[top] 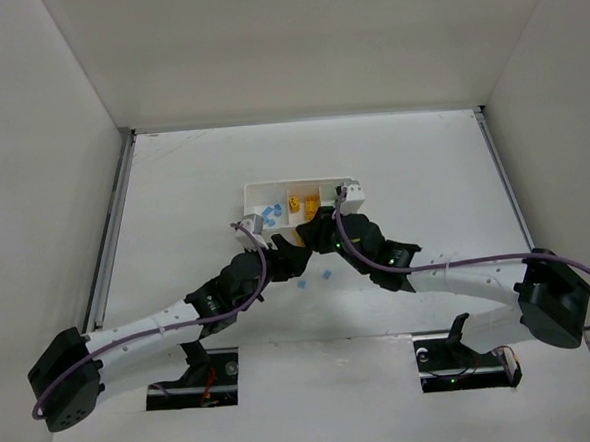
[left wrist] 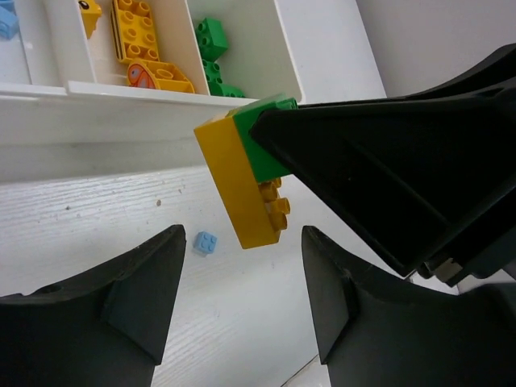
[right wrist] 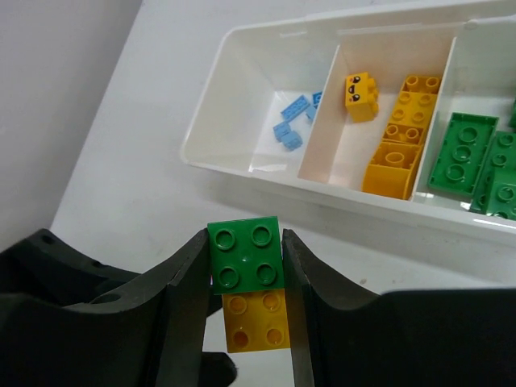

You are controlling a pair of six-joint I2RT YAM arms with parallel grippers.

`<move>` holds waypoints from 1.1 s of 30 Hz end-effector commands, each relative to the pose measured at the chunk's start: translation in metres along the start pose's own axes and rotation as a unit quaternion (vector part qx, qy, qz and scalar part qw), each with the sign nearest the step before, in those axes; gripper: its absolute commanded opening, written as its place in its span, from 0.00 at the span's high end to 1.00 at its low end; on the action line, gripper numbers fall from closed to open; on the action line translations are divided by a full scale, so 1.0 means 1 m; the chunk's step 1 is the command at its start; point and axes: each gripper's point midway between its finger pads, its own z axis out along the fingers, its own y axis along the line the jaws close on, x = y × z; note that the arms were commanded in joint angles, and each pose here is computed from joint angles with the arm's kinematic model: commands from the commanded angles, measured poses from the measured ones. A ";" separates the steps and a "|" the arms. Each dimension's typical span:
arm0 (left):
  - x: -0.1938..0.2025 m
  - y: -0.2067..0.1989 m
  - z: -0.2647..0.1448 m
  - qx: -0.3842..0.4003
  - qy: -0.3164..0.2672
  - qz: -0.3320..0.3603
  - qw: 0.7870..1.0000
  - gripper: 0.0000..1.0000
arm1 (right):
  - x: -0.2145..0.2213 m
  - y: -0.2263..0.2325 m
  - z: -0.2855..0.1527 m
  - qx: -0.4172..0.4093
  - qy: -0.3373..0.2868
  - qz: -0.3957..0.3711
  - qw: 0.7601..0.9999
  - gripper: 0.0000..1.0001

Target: Sort the legos into containers by color

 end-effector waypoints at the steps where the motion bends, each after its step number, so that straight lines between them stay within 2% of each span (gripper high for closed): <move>1: -0.022 -0.025 0.002 0.036 -0.039 -0.010 0.999 0.44 | -0.033 0.041 -0.004 -0.064 -0.038 0.059 0.995 0.72; 5: -0.027 -0.028 0.006 0.040 -0.050 -0.014 0.998 0.49 | -0.032 0.045 -0.005 -0.082 -0.032 0.082 0.993 0.72; 10: -0.028 -0.029 0.008 0.041 -0.052 -0.009 0.998 0.74 | -0.030 0.038 -0.006 -0.081 -0.031 0.089 0.992 0.72; 13: -0.027 -0.030 0.005 0.045 -0.051 0.001 0.998 0.81 | -0.037 0.027 -0.007 -0.075 -0.039 0.095 0.992 0.72; 21: -0.029 0.001 -0.004 0.005 -0.055 0.007 0.998 0.85 | -0.069 -0.018 -0.020 -0.068 -0.064 0.115 0.989 0.72; 30: -0.041 -0.006 -0.004 0.002 -0.057 0.018 0.998 0.85 | -0.070 -0.081 0.009 0.052 -0.073 0.052 0.995 0.71; 33: -0.042 -0.009 -0.001 -0.001 -0.055 0.029 0.998 0.85 | -0.066 -0.092 0.024 0.080 -0.064 0.029 0.994 0.63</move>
